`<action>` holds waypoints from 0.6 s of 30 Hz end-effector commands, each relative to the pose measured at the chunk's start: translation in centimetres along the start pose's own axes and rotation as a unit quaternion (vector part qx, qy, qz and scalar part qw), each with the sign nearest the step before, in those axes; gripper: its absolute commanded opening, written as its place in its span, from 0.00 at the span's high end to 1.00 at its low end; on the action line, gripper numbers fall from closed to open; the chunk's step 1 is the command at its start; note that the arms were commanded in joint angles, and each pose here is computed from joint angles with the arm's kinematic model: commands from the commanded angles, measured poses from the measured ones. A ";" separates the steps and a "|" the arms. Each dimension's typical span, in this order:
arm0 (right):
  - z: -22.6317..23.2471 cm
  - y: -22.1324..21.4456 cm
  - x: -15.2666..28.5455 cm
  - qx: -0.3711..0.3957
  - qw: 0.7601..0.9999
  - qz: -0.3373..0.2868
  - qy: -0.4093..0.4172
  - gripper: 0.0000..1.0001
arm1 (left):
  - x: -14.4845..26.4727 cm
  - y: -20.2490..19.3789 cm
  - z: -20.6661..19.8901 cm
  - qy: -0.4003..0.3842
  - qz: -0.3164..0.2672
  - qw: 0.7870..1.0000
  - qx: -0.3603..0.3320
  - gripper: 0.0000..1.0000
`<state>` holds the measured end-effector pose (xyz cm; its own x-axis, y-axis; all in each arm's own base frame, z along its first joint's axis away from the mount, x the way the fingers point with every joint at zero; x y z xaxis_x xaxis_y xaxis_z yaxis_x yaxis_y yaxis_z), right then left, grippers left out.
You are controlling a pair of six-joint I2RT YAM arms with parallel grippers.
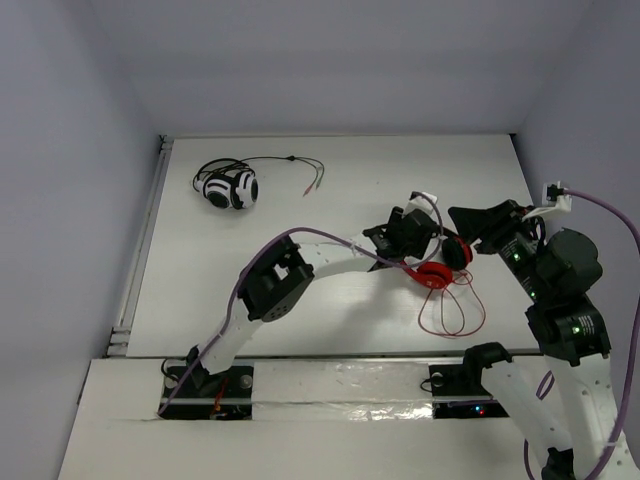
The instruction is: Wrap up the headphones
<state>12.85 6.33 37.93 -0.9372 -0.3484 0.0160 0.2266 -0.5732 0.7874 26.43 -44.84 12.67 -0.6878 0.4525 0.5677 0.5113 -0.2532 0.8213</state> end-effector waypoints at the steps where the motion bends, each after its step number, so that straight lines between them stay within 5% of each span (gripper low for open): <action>1: 0.4 0.4 0.0 0.012 1.000 -0.012 0.024 0.45 | -0.9 1.9 0.2 0.011 -0.014 1.000 -0.024 0.45; 18: 0.4 0.4 0.1 0.012 1.000 -0.014 0.020 0.46 | -3.3 0.5 1.7 -0.009 0.008 0.999 -0.031 0.47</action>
<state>12.72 6.33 37.94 -0.9359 -0.3520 0.0130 0.2263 -0.5726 0.7879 30.08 -46.16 11.95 -0.6867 0.4814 0.5448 0.4655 -0.2844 0.8381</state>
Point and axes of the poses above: each gripper's point midway between its finger pads, its own x axis back along the fingers, its own z axis along the line the jaws close on, y = z × x, the point moved 10 cm from there along x, back along the fingers, and after that the axes turned 2 degrees about -x, right-handed, at the moved point
